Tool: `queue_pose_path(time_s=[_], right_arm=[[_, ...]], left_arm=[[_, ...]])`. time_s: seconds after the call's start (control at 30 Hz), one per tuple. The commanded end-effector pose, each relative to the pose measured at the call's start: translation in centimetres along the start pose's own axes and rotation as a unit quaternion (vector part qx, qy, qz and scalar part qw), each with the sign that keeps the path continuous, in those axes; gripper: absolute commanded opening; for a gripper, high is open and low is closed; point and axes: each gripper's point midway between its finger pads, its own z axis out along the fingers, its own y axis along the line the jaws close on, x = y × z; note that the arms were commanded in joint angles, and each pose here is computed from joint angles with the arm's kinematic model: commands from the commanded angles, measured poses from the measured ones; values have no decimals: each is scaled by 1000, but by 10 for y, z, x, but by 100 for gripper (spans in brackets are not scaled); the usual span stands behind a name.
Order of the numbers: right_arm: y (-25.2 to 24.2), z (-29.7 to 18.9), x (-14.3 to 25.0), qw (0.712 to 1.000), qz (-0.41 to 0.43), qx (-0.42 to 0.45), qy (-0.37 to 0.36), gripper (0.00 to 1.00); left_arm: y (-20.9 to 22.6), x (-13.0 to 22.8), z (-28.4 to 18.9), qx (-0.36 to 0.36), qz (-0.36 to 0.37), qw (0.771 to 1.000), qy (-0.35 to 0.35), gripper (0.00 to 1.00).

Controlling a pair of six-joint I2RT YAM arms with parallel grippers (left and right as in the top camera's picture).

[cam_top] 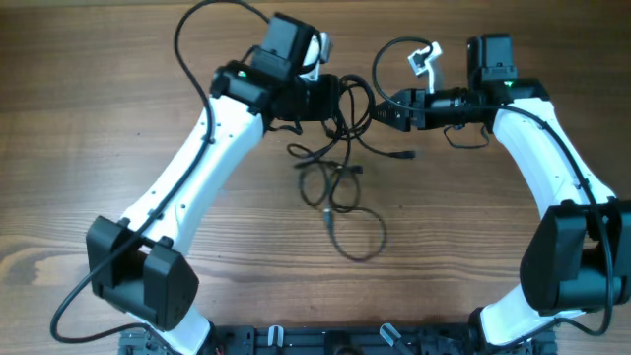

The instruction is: Untangle cables

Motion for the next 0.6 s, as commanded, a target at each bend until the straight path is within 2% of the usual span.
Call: queue_pose_path(time_s=[0.0,0.13,0.17,0.2,0.27,0.33,0.4,0.43,0.57], right_arm=[[-7,13,6,1000,-6,24,16,71],[-11,24,-6,998,33,59,-1,70],[-17,27,-8,995,56,87,-7,66],[-36,26,-6,983,101,151,-15,59],[-58,18,0,964,154,218,-24,44],[-63,14,3,959,171,226,-27,34],[-65,14,2,958,173,227,-28,29],[-68,16,4,958,175,227,-24,23],[-83,25,16,954,190,233,-3,12]], left_arm=[[-23,4,-6,86,-28,995,30,4],[-36,9,-7,116,-22,992,42,4],[-42,10,-9,133,-20,990,46,4],[-49,10,-11,153,-17,987,50,4],[-49,1,-26,160,-16,986,31,4],[-46,-12,-50,163,-15,986,-1,4],[-44,-27,-91,168,-9,984,-52,4],[-44,-32,-115,170,-4,982,-80,4],[-41,-38,-159,170,6,976,-133,4]])
